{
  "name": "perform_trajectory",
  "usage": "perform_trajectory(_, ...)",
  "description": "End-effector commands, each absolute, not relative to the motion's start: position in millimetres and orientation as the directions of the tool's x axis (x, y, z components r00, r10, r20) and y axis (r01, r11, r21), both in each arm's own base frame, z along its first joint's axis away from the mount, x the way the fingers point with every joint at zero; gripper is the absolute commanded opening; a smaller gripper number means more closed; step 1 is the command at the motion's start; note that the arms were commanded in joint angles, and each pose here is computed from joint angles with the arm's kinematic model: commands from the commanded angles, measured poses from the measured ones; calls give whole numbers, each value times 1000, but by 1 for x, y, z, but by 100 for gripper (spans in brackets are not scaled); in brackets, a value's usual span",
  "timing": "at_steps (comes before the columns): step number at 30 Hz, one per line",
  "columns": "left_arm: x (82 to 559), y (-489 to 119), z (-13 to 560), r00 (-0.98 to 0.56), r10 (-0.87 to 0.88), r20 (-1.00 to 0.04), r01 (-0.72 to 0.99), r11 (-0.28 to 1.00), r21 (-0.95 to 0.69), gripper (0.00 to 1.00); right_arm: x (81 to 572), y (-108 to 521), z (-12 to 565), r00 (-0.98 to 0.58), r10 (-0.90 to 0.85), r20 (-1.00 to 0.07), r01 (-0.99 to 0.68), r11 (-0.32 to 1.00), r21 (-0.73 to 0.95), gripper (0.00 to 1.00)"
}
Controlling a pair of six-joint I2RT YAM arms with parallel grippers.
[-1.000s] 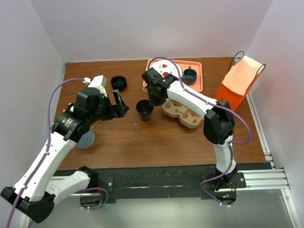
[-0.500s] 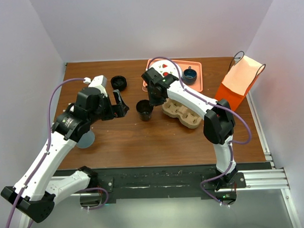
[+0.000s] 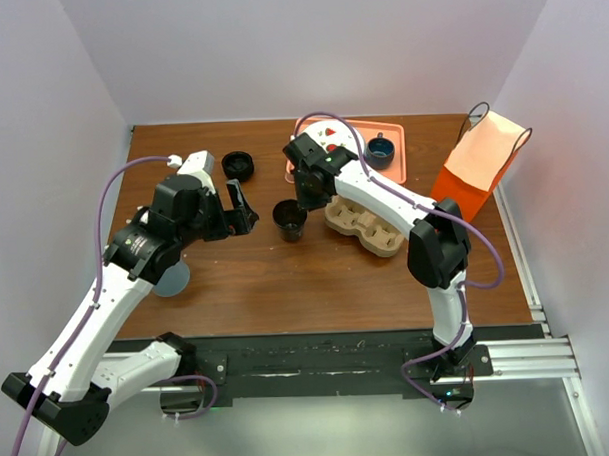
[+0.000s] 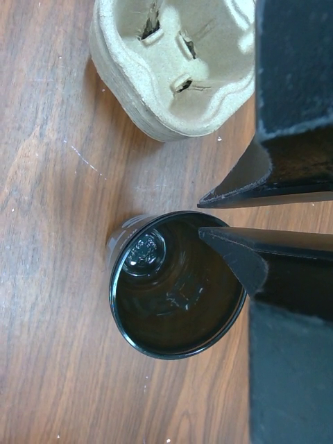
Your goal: Pack the takeout coffee
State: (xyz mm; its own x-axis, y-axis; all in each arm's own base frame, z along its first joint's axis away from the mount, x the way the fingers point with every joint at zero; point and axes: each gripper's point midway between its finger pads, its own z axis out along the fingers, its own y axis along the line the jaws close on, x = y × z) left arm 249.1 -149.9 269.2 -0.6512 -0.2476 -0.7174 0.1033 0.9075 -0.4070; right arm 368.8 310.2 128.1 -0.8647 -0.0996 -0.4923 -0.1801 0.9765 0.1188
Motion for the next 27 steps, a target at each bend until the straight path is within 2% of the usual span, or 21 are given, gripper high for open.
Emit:
perform_trajectory(1,251,-148,270,-638,-230,-735,115,915,-386,97,377,319,136,-851,-90,-518,-186,973,137,21)
perform_trajectory(9,251,-146,270,-635,-231,-737,110,918,-382,97,379,314,131,-855,-97,-509,-173,980,103,21)
perform_trajectory(16,251,-147,271,-636,-230,-737,111,917,-383,97,379,313,134,-851,-96,-516,-171,980,98,14)
perform_trajectory(27,252,-148,269,-639,-229,-734,111,918,-382,97,382,313,137,-846,-92,-524,-167,981,98,16)
